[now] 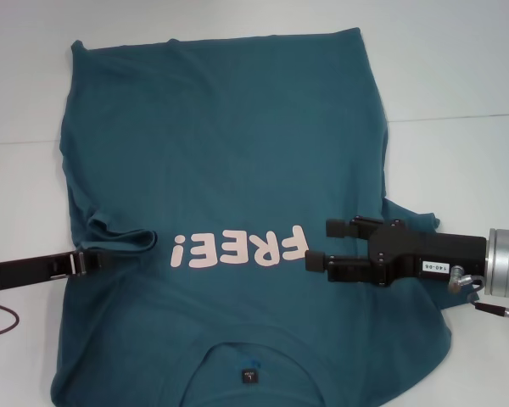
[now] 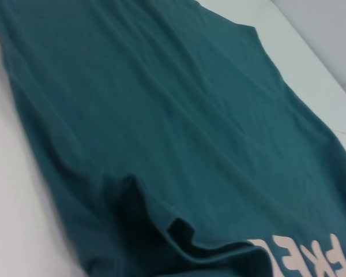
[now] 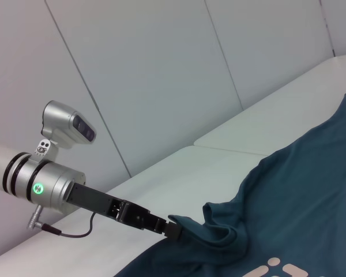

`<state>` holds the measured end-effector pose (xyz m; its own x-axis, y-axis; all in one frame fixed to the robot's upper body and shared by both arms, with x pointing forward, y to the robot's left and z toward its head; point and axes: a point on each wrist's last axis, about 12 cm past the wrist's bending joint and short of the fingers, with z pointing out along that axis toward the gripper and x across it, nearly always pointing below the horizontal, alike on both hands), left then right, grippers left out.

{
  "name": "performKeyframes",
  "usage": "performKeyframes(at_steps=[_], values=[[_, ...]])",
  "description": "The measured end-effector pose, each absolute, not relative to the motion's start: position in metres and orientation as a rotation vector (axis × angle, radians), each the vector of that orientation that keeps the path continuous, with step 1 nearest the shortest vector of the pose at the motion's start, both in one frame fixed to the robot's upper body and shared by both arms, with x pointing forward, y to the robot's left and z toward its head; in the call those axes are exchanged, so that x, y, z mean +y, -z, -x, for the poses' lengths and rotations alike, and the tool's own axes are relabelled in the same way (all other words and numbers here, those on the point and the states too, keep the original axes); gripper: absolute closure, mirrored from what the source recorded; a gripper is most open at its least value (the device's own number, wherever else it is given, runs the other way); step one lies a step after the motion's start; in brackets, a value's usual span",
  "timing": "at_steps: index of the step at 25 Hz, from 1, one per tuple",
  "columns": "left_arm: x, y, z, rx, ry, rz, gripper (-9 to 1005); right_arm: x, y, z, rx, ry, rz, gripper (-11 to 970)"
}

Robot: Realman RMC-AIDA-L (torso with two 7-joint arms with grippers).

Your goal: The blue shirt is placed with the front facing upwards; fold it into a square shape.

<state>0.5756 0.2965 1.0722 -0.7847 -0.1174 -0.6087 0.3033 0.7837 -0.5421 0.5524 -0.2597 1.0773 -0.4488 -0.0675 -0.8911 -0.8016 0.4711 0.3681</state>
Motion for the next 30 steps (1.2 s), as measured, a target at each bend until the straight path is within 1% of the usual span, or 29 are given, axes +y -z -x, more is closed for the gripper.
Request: performKeyframes(at_steps=[9,24,30], values=[[0.288,-1.075,-0.575,2.305,0.913,-0.162,995,-0.26,-1.077,-0.552,1.84,-1.051,0.732,61],[0.246,-1.077,-0.576,2.255,1.071,-0.242,995,-0.259,-1.078,-0.553,1.835,-1.048,0.739,66],[0.237,-1.072,-0.574,2.256,1.112,-0.244,989,-0.26,-1.077,-0.552,1.837,-1.047,0.737,68]])
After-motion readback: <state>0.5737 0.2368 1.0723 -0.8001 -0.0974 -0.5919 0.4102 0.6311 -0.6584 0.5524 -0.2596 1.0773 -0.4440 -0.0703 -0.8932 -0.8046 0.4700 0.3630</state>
